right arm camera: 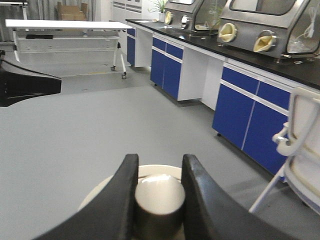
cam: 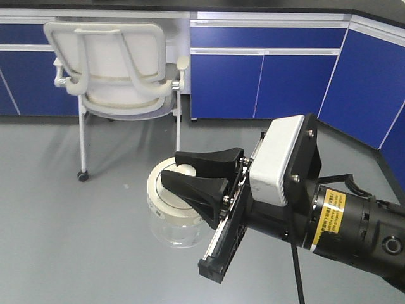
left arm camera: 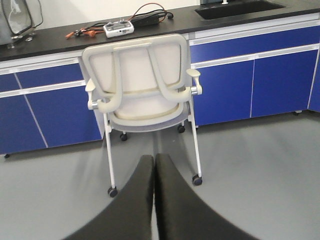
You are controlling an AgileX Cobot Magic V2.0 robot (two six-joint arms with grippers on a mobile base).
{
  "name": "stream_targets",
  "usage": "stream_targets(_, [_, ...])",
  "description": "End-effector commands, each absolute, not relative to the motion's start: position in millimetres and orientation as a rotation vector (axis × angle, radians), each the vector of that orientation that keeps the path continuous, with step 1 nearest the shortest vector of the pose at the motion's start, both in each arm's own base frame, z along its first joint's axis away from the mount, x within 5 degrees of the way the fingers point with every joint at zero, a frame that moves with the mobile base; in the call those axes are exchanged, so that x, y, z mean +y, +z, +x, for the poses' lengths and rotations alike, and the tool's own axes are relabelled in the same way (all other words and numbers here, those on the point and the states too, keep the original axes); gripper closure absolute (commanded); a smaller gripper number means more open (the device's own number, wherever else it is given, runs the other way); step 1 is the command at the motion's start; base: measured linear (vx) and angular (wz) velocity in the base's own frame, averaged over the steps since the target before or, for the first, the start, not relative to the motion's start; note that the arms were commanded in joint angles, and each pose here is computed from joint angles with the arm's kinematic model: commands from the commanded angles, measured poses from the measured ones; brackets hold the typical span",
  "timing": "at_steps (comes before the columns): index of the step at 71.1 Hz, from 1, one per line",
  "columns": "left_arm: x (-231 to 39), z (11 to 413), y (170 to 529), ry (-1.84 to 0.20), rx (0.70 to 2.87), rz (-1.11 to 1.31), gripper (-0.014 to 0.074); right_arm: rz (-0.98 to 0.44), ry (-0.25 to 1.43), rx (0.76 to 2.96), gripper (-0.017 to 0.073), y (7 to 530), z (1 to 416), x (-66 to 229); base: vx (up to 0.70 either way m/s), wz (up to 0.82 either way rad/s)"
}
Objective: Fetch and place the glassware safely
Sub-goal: 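Keep holding the jar while the base drives toward the blue cabinets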
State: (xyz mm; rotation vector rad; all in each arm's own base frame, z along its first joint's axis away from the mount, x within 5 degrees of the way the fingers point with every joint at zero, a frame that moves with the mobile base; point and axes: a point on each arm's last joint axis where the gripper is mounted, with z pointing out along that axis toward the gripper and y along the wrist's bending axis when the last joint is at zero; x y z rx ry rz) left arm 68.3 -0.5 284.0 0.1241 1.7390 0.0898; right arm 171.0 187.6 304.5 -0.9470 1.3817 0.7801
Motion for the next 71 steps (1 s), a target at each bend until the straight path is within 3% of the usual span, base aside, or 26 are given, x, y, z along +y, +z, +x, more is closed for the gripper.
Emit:
stream_targets(1, [-1.2,69.3,298.1,0.082,1.653,0.121,0.0601,-0.905,0.847,1.264,0.0563,327.2,166.2,187.7,0.47,-0.13])
stream_targets(34, [-1.2,69.3,298.1,0.082,1.653,0.121,0.0601,-0.905,0.847,1.264,0.0563,327.2,166.2,187.7,0.40,-0.37])
stream_targets(71, [-1.2,69.3,298.1,0.082,1.653,0.121,0.0601,-0.905,0.847,1.264,0.0563,327.2,166.2,187.7,0.27,-0.84])
